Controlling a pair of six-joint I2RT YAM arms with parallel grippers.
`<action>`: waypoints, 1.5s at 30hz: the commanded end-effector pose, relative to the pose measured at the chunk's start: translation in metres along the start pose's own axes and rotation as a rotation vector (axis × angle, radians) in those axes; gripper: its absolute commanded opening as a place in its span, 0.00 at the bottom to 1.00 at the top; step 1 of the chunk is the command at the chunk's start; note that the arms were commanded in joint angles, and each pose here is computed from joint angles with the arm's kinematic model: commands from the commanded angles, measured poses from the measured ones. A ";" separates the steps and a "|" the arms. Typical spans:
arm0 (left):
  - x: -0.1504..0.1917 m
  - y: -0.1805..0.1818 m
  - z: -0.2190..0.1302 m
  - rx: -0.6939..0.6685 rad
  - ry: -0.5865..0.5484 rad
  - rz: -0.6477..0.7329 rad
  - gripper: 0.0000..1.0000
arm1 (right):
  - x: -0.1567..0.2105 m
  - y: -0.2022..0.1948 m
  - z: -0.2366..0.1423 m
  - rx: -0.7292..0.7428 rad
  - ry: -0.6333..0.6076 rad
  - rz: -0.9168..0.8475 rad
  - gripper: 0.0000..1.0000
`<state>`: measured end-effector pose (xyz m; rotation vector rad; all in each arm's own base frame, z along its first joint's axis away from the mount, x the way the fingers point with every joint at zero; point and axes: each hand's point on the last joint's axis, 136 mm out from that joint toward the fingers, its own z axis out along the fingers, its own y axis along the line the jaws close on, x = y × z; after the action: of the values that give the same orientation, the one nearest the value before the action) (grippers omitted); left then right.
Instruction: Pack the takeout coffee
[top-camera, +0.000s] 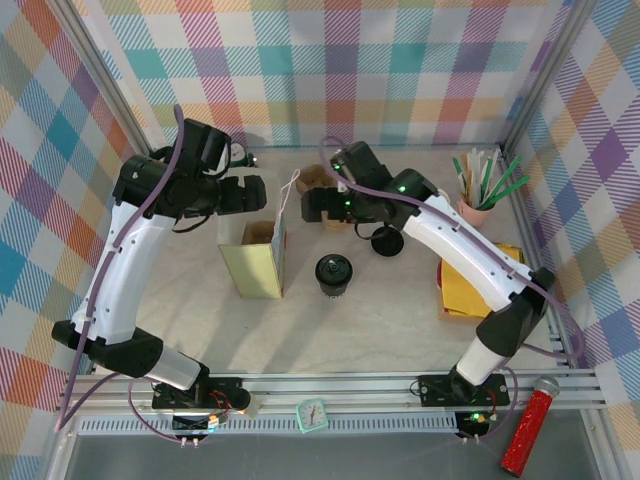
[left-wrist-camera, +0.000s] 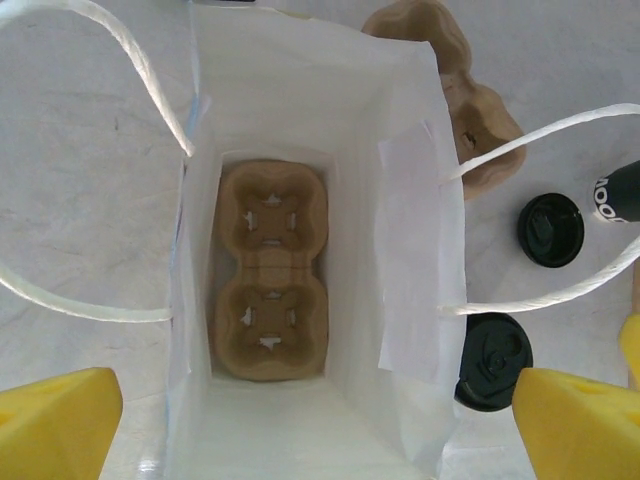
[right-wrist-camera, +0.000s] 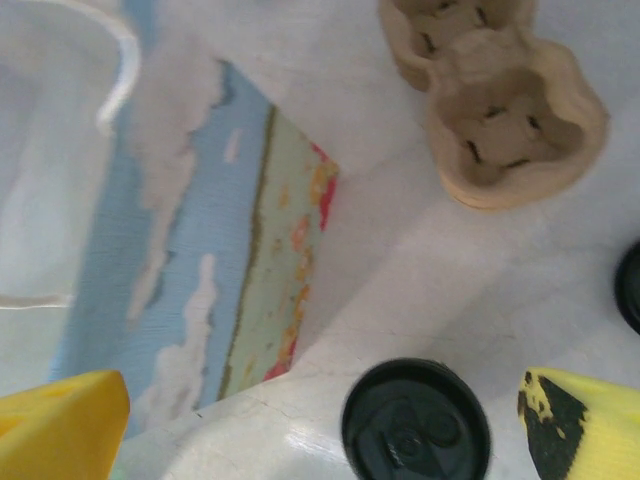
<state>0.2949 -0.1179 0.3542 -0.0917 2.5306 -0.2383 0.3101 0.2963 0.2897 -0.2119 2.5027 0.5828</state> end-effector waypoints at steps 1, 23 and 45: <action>-0.001 -0.004 -0.008 0.057 -0.027 -0.019 1.00 | 0.011 -0.010 -0.016 -0.014 0.027 0.015 0.99; 0.017 0.030 -0.019 -0.056 -0.035 -0.115 1.00 | 0.110 -0.039 0.030 0.156 0.430 -0.211 1.00; 0.033 0.022 -0.020 0.022 -0.003 -0.120 1.00 | 0.135 -0.039 0.071 0.199 0.535 -0.273 0.86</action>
<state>0.2612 -0.0983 0.3454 -0.2185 2.5237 -0.2862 0.2419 0.2891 0.1436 -0.6754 2.9539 0.1855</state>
